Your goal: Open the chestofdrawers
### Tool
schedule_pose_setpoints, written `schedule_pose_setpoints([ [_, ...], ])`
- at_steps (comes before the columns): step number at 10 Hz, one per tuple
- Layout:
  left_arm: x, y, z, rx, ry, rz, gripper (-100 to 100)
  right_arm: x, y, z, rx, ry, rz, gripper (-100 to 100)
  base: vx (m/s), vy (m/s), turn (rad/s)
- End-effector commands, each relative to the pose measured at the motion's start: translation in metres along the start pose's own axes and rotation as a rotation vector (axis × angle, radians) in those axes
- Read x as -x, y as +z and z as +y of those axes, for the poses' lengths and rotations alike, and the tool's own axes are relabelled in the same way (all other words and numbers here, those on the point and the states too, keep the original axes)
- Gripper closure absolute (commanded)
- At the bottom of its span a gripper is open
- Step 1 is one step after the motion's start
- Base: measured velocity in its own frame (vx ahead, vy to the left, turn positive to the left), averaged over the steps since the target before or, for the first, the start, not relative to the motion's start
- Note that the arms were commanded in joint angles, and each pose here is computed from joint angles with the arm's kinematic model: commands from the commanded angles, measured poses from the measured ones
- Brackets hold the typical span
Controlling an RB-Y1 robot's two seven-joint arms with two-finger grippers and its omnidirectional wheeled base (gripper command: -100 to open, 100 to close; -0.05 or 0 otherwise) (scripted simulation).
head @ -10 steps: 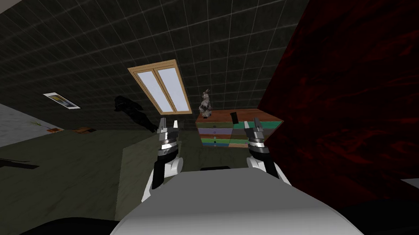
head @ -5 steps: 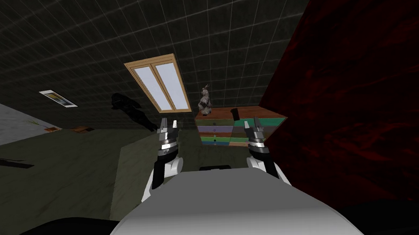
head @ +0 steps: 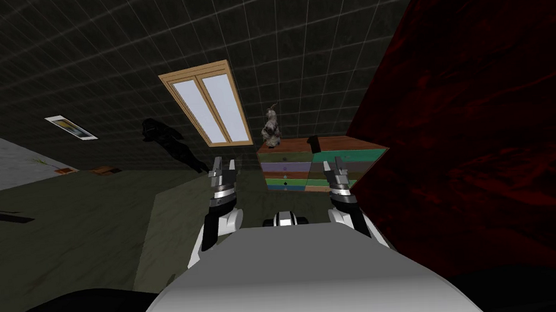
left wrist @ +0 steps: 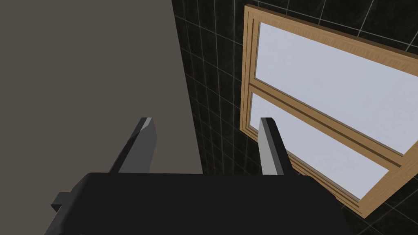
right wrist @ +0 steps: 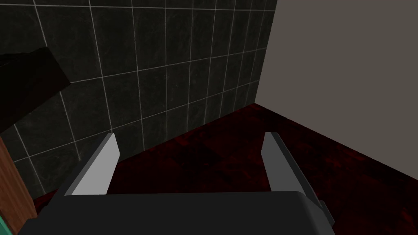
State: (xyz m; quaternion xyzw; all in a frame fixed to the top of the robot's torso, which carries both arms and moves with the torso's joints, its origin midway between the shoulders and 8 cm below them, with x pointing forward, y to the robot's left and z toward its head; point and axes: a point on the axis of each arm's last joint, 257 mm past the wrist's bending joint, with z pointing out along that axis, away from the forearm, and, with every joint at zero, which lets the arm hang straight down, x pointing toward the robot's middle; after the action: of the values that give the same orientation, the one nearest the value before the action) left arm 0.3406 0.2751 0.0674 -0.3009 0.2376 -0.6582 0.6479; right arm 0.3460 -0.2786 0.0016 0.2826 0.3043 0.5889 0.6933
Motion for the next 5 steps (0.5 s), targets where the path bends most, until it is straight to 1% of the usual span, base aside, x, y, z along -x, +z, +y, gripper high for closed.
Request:
schedule_pose_setpoints([
  [1, 0.0, 0.0, 0.0, 0.0, 0.0, 0.0, 0, -0.003, -0.002, -0.005, -0.005, -0.084, 0.034, -100, 0.022, 0.035, -0.004],
  [2, 0.0, 0.0, 0.0, 0.0, 0.0, 0.0, 0, -0.005, -0.003, -0.01, -0.009, -0.136, 0.054, -100, 0.026, 0.037, -0.009],
  [3, 0.0, 0.0, 0.0, 0.0, 0.0, 0.0, 0, -0.005, -0.003, -0.01, -0.009, -0.147, 0.054, -100, 0.024, 0.029, -0.005],
  [4, 0.0, 0.0, 0.0, 0.0, 0.0, 0.0, 0, -0.006, -0.005, -0.016, -0.013, -0.2, 0.075, -100, 0.031, 0.029, -0.011],
  [5, 0.0, 0.0, 0.0, 0.0, 0.0, 0.0, 0, -0.006, -0.005, -0.016, -0.012, -0.22, 0.075, -100, 0.023, 0.032, -0.004],
])
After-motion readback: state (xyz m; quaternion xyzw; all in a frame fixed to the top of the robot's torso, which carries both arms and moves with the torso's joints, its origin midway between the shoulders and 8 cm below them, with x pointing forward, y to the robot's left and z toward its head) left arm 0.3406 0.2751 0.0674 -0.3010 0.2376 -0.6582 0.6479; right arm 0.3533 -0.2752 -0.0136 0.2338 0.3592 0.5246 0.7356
